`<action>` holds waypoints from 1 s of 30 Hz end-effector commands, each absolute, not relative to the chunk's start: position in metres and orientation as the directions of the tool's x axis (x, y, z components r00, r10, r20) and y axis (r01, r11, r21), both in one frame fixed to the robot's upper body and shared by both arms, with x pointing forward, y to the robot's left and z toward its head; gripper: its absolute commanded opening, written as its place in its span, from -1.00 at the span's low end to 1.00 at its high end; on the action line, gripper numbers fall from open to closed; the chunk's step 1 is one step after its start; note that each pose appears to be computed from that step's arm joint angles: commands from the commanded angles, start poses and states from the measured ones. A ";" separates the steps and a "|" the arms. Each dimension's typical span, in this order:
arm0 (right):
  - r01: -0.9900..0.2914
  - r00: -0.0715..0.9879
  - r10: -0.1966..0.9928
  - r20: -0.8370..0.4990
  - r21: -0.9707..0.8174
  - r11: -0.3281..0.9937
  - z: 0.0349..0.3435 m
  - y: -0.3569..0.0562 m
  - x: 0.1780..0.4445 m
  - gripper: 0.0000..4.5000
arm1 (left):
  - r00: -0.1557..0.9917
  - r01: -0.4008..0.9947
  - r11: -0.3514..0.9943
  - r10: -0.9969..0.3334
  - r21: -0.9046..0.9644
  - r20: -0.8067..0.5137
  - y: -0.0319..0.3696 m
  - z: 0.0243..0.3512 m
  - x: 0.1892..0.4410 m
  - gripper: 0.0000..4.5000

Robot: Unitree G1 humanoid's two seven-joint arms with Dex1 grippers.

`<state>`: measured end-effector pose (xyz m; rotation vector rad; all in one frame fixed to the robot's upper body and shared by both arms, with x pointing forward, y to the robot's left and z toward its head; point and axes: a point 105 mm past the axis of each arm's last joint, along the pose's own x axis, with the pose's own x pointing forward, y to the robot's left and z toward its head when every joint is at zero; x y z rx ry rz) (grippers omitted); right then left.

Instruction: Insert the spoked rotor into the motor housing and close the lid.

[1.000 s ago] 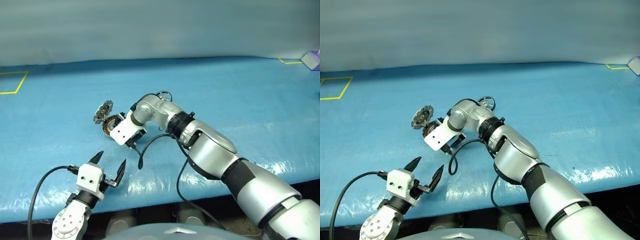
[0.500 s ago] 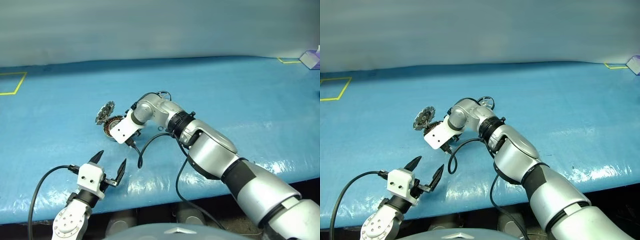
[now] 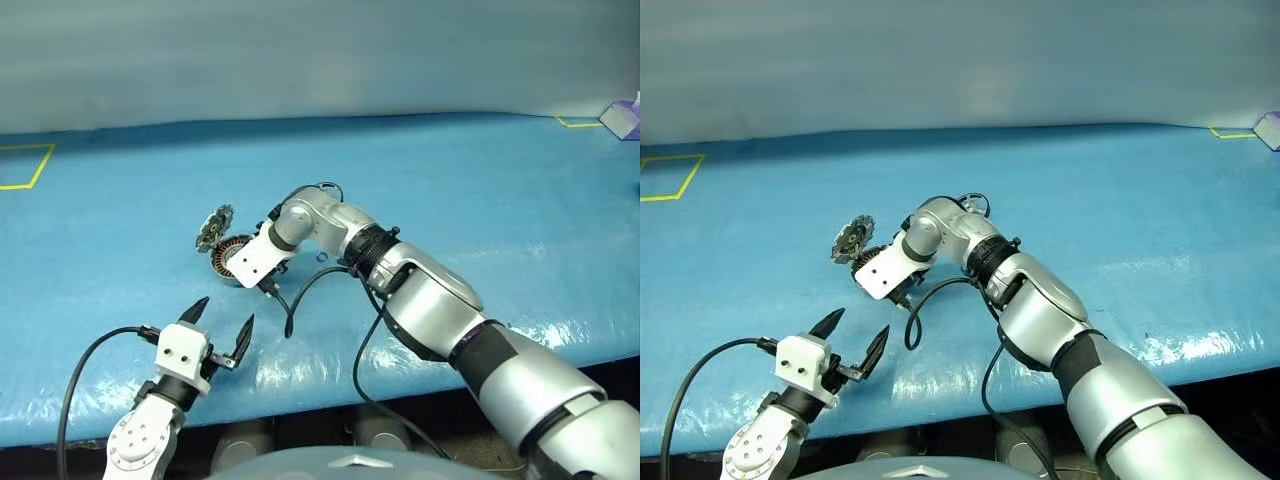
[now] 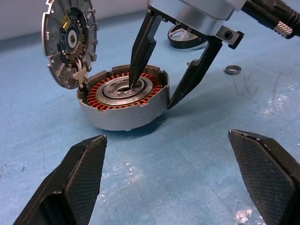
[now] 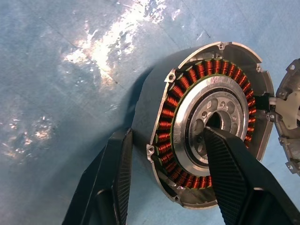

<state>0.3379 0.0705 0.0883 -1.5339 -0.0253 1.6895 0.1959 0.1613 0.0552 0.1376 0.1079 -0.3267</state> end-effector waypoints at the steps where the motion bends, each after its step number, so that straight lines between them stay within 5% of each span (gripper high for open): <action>1: -0.602 0.066 0.535 -0.842 -0.461 -0.652 0.069 0.044 0.332 -0.12 | 0.944 0.324 0.936 -0.311 0.140 -0.108 0.167 0.061 0.197 1.00; 13: -0.799 0.125 0.611 -0.782 -0.445 -0.405 0.036 0.008 0.283 -0.12 | 0.928 0.372 0.920 -0.364 0.122 -0.082 0.177 0.069 0.190 1.00; 26: -0.830 0.184 0.640 -0.746 -0.467 -0.306 0.036 0.019 0.259 -0.12 | 0.896 0.441 0.884 -0.423 0.152 -0.139 0.182 0.069 0.190 1.00; 30: -0.824 0.224 0.671 -0.707 -0.505 -0.257 0.051 0.022 0.262 0.47 | 0.891 0.449 0.881 -0.431 0.147 -0.138 0.179 0.069 0.192 1.00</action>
